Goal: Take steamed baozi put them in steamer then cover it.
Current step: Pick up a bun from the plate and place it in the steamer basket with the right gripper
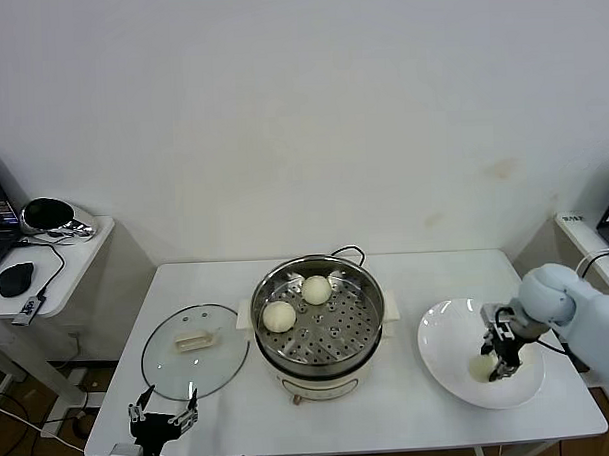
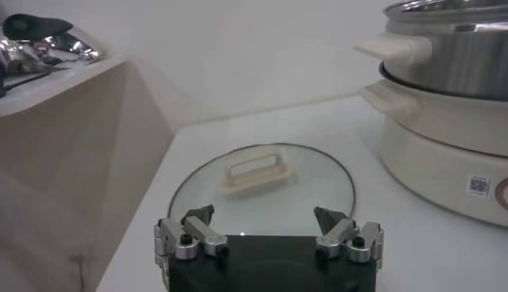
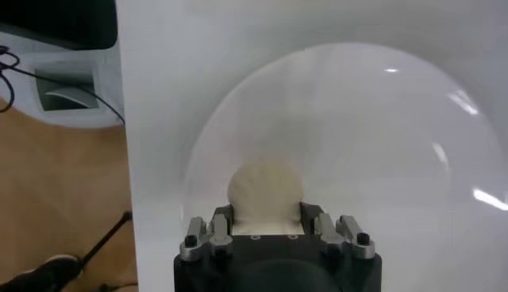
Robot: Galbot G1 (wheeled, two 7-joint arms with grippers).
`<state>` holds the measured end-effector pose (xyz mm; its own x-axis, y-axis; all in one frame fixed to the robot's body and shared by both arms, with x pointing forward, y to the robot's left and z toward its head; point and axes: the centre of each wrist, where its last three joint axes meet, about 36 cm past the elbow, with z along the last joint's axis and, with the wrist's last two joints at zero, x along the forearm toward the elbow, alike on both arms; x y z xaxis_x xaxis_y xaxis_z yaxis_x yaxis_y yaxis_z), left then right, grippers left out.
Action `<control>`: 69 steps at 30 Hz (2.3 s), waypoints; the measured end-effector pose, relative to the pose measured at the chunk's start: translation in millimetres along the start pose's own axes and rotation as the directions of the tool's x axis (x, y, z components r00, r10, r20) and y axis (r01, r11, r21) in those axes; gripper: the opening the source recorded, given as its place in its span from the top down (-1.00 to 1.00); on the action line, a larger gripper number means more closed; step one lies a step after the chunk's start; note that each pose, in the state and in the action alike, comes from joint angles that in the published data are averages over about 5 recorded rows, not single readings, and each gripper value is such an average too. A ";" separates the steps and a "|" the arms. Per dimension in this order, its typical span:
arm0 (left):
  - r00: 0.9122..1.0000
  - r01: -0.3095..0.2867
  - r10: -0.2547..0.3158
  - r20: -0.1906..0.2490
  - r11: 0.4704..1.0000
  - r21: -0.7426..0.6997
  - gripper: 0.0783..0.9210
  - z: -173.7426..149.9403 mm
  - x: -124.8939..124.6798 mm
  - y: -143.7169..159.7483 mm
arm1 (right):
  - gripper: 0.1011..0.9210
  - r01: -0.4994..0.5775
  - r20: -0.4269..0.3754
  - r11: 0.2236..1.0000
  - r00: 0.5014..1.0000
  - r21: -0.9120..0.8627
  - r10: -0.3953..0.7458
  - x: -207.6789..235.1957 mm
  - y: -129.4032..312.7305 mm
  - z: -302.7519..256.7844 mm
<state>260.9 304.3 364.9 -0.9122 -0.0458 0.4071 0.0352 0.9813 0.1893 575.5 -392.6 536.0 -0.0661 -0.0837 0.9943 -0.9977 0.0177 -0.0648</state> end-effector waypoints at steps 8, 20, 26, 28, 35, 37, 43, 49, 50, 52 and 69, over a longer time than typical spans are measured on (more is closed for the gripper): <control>1.000 0.024 -0.024 0.011 1.000 0.001 -0.77 -4.3 4.6 2.5 | -0.05 -0.086 0.117 0.991 0.990 0.106 0.073 83.0 -54.7 -66.6; 0.997 0.063 -0.063 0.040 0.998 0.008 -0.77 -12.5 11.5 7.5 | -0.05 -0.168 0.255 0.864 0.966 0.474 0.047 161.6 -118.6 -170.6; 0.996 0.076 -0.076 0.043 0.997 0.009 -0.77 -14.5 17.5 7.5 | -0.06 -0.198 0.283 0.657 0.959 0.727 -0.025 165.3 -130.6 -224.2; 0.996 0.078 -0.079 0.043 0.997 0.012 -0.77 -14.4 18.2 6.5 | -0.06 -0.202 0.278 0.577 0.960 0.792 -0.045 161.8 -130.3 -240.5; 0.995 0.086 -0.087 0.051 0.996 0.024 -0.77 -14.5 18.6 4.7 | -0.06 -0.194 0.224 0.291 0.972 0.937 -0.073 140.4 -119.1 -285.4; 0.995 0.088 -0.089 0.055 0.996 0.025 -0.77 -15.7 18.7 5.6 | -0.06 -0.182 0.202 0.217 0.977 0.959 -0.074 134.4 -112.8 -296.0; 0.994 0.090 -0.091 0.062 0.996 0.030 -0.77 -17.3 17.9 7.5 | -0.06 -0.151 0.152 0.022 0.984 0.988 -0.087 112.7 -90.1 -329.7; 0.994 0.087 -0.089 0.060 0.996 0.035 -0.77 -16.3 17.4 6.3 | -0.06 -0.124 0.112 -0.107 0.988 0.987 -0.109 91.4 -70.4 -351.9; 0.994 0.087 -0.089 0.059 0.996 0.035 -0.77 -16.1 17.4 6.2 | -0.06 -0.119 0.105 -0.122 0.988 0.985 -0.113 87.8 -67.8 -353.9; 0.994 0.086 -0.088 0.058 0.996 0.036 -0.77 -15.6 17.1 6.0 | -0.06 -0.108 0.090 -0.149 0.988 0.983 -0.122 79.9 -62.6 -357.0; 0.995 0.082 -0.085 0.054 0.996 0.045 -0.77 -13.0 11.7 4.9 | -0.08 -0.070 0.021 -0.259 0.982 0.963 -0.187 38.4 -32.5 -361.2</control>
<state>255.8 306.2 382.2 -0.9325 -0.1188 0.3411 -0.0586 0.9816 0.1816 609.8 -36.5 606.9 0.1213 -0.1067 0.9869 0.2513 -0.9585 -0.1345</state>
